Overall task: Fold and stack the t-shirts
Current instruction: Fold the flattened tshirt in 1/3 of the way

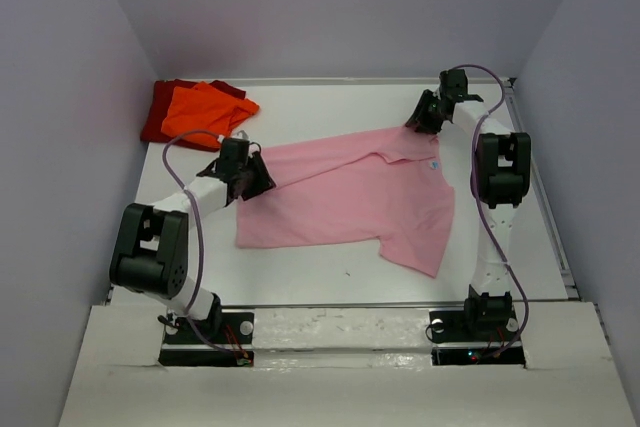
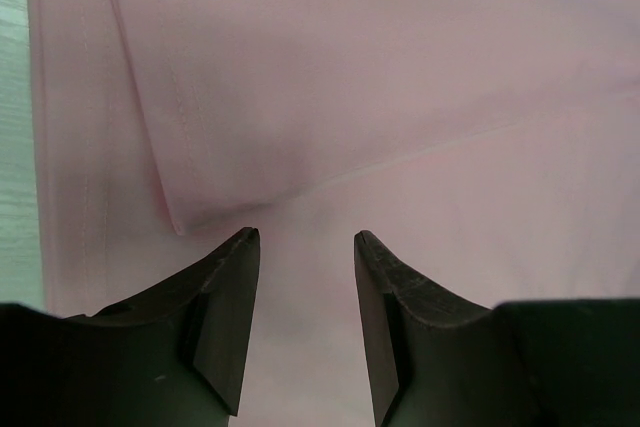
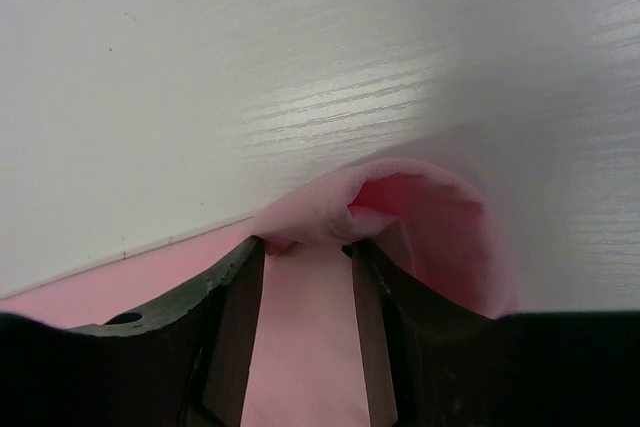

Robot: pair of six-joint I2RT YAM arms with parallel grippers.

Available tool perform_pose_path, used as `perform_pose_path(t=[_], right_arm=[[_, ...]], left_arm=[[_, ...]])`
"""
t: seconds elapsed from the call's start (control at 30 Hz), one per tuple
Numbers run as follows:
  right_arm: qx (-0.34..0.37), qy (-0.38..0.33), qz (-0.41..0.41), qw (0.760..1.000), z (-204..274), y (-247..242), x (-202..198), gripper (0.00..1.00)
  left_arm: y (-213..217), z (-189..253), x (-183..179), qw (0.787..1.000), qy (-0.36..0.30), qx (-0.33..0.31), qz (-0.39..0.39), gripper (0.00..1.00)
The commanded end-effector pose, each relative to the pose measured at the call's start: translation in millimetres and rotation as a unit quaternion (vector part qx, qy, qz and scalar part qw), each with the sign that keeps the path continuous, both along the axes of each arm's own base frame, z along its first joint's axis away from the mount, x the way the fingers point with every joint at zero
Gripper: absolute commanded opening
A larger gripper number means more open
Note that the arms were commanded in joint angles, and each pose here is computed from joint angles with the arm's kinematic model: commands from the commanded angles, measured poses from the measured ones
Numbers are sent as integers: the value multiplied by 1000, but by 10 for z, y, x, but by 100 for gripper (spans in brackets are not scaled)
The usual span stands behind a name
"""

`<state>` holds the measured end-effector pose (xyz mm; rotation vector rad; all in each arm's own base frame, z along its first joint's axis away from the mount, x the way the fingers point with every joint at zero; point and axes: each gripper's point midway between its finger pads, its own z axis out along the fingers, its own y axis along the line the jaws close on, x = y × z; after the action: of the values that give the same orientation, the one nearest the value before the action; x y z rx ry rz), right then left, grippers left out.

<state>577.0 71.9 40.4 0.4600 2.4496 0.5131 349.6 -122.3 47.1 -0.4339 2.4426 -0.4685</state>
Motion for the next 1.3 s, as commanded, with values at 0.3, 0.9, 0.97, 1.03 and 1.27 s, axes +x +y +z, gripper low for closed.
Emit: perform_pose_path(t=[0.3,0.9,0.97,1.03,1.27], right_arm=[[0,0,-6,1000,114,-94,-91,47],[-1,-9,-15,1000,160,-113,-8,47],[-5,-6,-16,1000,109,-127,-1,47],[-2,-5,-17,1000,106,-119,14,47],[1,-11,-21,1000,84,-162,123,47]], left_arm=[[290,828,1066,997,-77,16,20,52],[419,-154,1272,999,19,15,23,52],[526,-200,1308,999,22,17,34,52],[596,-268,1324,999,31,20,37,52],[700,-187,1495,998,24,31,49,52]])
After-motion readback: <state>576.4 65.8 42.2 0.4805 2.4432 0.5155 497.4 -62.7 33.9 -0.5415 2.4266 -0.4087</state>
